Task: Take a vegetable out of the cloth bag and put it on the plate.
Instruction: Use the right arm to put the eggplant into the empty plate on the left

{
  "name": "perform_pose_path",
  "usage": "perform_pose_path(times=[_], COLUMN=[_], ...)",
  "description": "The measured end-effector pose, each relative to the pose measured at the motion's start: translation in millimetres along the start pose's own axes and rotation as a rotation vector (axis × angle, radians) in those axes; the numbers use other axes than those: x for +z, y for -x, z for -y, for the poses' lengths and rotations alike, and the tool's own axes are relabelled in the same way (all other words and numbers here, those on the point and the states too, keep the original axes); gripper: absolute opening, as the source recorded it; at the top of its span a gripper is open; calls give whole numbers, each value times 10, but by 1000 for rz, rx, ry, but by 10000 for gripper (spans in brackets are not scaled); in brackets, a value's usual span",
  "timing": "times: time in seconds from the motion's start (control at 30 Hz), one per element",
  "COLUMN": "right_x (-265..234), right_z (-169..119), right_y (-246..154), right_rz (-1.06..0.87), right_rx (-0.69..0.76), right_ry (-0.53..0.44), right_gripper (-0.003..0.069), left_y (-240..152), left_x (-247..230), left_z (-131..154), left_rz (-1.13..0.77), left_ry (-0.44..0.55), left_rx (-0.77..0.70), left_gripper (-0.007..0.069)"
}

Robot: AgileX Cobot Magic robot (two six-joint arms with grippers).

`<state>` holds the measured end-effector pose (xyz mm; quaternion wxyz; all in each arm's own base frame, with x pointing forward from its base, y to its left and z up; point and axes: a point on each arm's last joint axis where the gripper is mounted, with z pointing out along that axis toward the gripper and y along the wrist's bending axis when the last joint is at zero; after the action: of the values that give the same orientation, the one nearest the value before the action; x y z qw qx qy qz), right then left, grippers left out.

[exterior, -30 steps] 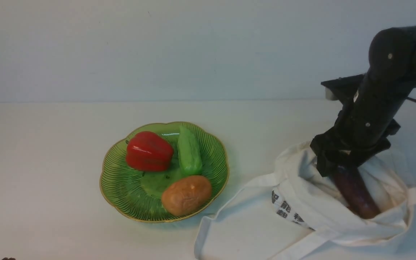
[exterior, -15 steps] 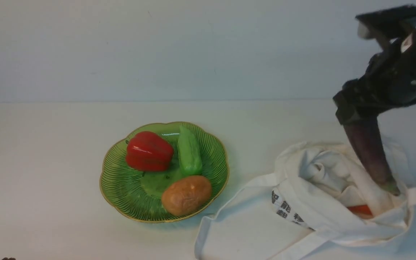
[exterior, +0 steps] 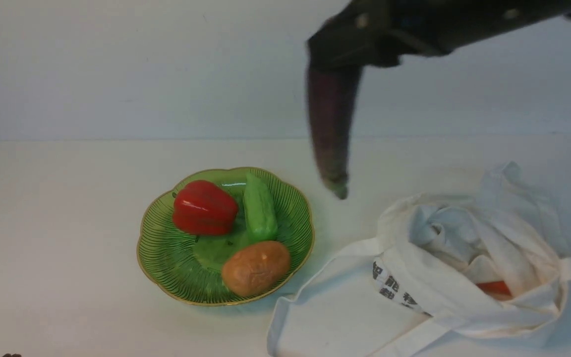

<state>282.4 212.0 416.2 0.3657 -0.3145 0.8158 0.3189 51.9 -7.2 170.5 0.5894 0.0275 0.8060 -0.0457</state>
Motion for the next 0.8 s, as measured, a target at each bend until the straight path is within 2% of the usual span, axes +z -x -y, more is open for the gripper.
perform_pose_path(times=[0.1,0.23,0.4,0.8], right_x=[670,1155,1742,2199], right_z=[-109,-195,-198,-46], right_y=[-98,-207,-427,-706], right_rz=[-76,-95,-80,-126], right_rx=[-113,-236,-285,-359], right_ry=[29,21,-7,-47], right_gripper=[370,370,370,370], left_y=[0,0,0,0], left_x=[0,0,0,0], left_z=[0,0,0,0], left_rz=[0,0,0,0], left_ry=[0,0,0,0], left_rx=[0,0,0,0], left_gripper=[-8,-8,-8,-8])
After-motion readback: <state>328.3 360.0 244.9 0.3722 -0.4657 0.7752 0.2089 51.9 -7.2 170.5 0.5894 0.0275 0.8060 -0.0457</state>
